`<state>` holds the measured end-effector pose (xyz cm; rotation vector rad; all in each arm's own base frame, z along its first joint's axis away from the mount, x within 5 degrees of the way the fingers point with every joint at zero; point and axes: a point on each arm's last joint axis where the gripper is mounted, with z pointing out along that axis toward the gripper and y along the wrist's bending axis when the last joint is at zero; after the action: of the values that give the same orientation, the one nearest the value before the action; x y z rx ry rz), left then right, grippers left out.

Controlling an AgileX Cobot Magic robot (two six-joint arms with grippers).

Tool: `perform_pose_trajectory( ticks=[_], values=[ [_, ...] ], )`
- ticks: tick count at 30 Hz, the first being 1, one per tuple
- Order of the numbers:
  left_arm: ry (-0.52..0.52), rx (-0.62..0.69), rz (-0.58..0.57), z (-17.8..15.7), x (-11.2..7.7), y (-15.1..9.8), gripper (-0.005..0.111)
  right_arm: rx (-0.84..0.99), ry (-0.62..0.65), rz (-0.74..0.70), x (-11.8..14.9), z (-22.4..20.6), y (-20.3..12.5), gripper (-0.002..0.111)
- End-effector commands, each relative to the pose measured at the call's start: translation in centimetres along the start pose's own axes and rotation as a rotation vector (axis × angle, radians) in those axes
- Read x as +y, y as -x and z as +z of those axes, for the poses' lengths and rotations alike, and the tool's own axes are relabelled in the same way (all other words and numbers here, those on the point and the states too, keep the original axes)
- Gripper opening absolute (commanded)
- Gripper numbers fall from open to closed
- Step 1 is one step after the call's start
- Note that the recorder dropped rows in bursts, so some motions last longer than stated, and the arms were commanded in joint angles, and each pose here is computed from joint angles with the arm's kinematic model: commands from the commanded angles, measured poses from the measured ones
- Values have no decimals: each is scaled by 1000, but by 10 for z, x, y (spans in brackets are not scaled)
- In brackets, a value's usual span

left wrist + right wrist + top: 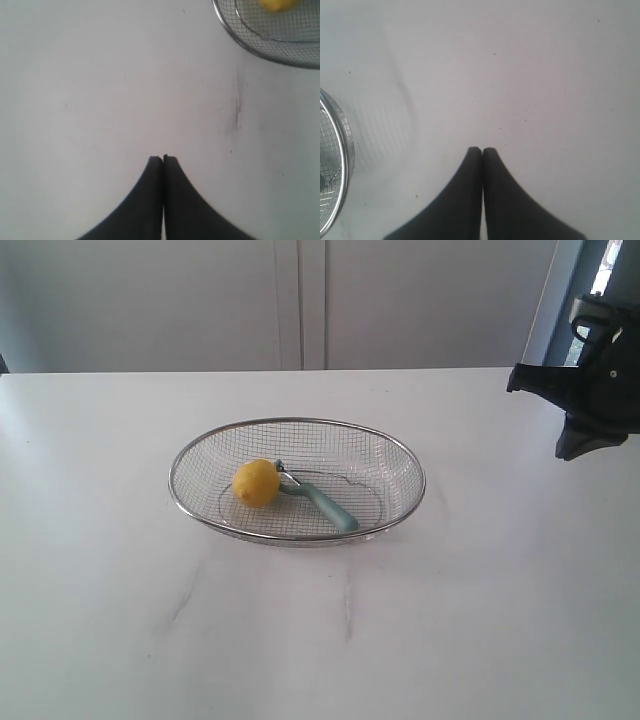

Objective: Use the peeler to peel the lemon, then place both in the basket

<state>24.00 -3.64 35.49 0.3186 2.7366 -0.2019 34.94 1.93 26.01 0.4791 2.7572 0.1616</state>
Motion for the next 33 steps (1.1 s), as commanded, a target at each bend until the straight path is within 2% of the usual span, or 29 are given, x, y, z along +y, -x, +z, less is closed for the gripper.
perform_pose_trajectory(
  ticks=[1, 19, 24, 33],
  values=[
    [-1, -21, -2, -6, -4, -30, 0, -16, 0, 7, -2, -3, 2, 0],
    [31, -290, 50, -59, -22, -118, 0, -16, 0, 7, -2, -3, 2, 0],
    [37, -338, 58, -68, -24, -128, 0, -16, 0, 7, -2, -3, 2, 0],
    [38, -349, 59, -70, -25, -129, 0, -16, 0, 7, -2, -3, 2, 0]
  ],
)
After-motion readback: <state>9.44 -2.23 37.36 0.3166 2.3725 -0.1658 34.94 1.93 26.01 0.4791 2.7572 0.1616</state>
